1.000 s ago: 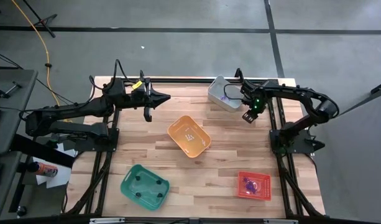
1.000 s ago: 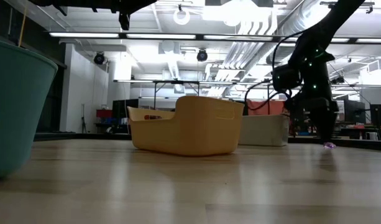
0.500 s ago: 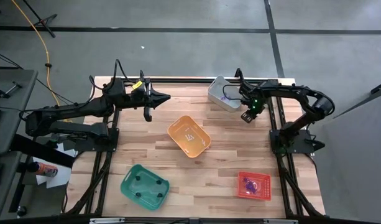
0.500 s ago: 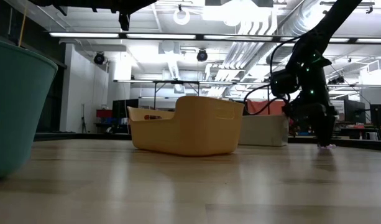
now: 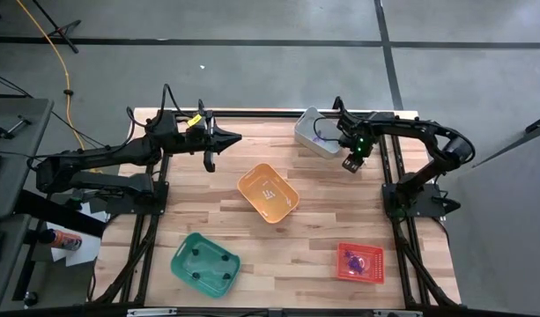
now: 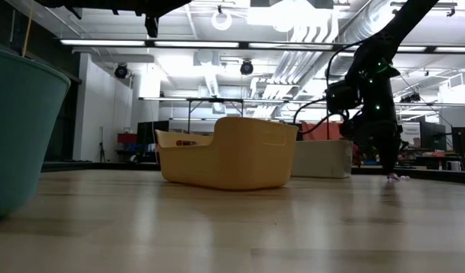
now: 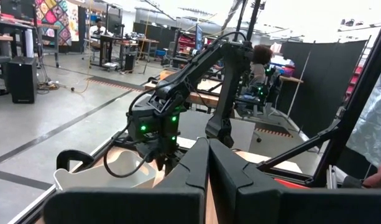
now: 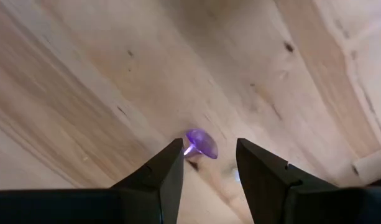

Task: Sort Halloween decoration
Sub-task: Put the purple witch hat toy into the white bin

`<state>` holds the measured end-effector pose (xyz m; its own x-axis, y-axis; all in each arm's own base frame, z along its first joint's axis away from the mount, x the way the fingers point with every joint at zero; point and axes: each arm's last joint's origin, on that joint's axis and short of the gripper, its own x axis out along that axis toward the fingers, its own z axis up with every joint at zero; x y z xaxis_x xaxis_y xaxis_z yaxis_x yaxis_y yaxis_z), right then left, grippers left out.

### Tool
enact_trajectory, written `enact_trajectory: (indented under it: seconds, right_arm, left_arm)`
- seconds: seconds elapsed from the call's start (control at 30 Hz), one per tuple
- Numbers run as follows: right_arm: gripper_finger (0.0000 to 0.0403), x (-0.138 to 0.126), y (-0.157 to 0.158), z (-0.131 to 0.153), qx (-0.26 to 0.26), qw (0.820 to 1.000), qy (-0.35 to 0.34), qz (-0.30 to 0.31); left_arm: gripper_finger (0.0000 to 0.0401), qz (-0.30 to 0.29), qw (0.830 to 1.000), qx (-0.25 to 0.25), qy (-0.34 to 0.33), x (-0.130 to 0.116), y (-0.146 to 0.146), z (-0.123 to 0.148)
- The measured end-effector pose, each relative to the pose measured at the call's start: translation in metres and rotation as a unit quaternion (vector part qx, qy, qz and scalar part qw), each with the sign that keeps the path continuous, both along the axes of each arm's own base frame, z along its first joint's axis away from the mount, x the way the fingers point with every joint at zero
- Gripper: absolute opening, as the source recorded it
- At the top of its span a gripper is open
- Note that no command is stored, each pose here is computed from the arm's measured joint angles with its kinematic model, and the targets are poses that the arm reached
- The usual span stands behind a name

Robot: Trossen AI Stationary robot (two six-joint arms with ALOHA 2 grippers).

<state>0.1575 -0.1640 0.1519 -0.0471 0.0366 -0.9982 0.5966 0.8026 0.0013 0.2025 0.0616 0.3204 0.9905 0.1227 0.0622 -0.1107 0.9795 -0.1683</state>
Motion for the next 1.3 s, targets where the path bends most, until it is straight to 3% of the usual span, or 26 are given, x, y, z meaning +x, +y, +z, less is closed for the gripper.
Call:
enact_trajectory:
  seconds: [0.53,0.93,1.3]
  right_arm:
    - [0.0136,0.003,-0.003,-0.018,0.031,0.999,0.031,-0.004]
    - [0.0028,0.002,-0.002,-0.018,0.033,0.999,0.039,-0.016]
    - [0.0000,-0.002,0.002,-0.011,0.032,0.999,0.040,-0.016]
  left_arm:
    - [0.0000,-0.001,1.000,-0.022,-0.003,0.000,0.000,0.000]
    - [0.0000,-0.001,1.000,-0.022,-0.003,0.000,0.000,0.000]
    - [0.0000,-0.002,1.000,-0.021,-0.003,0.000,0.000,0.000]
